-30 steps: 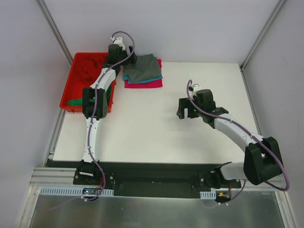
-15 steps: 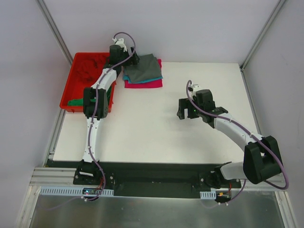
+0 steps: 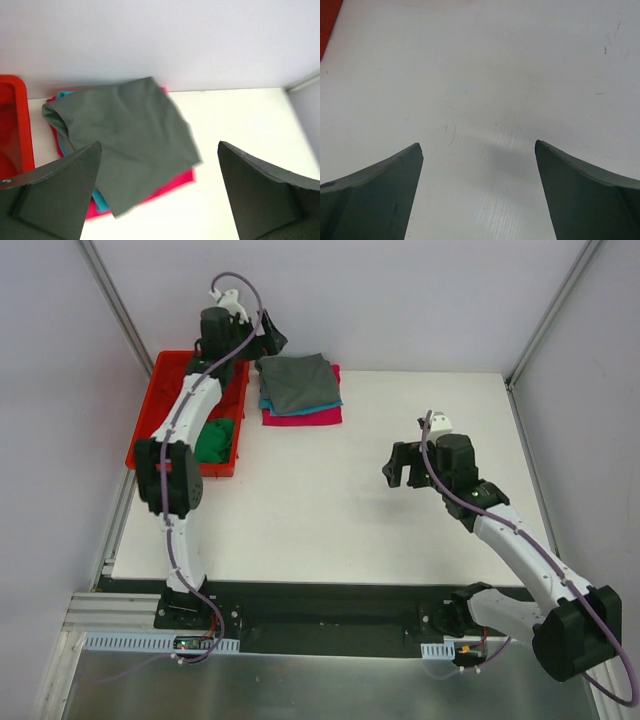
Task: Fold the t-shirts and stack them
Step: Put the neatly folded tshirt into the corner of the board with both arms
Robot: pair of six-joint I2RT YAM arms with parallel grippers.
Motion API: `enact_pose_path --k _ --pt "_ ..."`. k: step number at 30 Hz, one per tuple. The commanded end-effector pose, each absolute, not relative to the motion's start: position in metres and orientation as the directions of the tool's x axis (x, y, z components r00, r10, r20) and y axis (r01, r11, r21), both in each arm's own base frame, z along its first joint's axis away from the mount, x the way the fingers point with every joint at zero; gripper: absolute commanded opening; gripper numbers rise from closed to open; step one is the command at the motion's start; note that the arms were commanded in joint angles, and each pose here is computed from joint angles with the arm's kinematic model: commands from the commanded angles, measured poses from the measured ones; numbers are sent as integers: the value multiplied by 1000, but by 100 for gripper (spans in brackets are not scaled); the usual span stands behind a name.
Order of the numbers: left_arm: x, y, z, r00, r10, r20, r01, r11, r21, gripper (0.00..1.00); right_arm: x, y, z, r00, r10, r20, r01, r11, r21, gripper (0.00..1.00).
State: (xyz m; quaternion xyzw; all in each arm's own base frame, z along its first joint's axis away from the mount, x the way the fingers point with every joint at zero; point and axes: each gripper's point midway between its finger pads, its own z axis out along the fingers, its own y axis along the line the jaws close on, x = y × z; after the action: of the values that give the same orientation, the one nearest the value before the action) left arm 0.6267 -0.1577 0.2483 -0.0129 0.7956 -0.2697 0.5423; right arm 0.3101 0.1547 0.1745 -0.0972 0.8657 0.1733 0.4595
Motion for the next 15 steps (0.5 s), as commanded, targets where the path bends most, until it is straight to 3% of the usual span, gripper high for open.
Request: enact_pose_path --k 1,6,9,11,15 --pt "526 -165 391 -295 -411 -863 405 764 -502 99 298 142 179 -536 69 -842 -263 933 244 96" --pt "413 -162 334 -436 -464 -771 291 738 -609 99 280 130 166 -540 153 -828 -190 936 297 96" --pt "348 -171 270 -474 -408 -781 223 802 -554 99 271 124 161 -528 202 -825 -157 931 329 96" --pt "304 -170 203 -573 -374 -729 130 837 -532 99 264 118 162 -497 227 -838 -143 931 337 96" --pt "255 -155 139 -669 -399 -627 21 833 -553 99 258 99 167 -420 259 -870 -90 942 324 96"
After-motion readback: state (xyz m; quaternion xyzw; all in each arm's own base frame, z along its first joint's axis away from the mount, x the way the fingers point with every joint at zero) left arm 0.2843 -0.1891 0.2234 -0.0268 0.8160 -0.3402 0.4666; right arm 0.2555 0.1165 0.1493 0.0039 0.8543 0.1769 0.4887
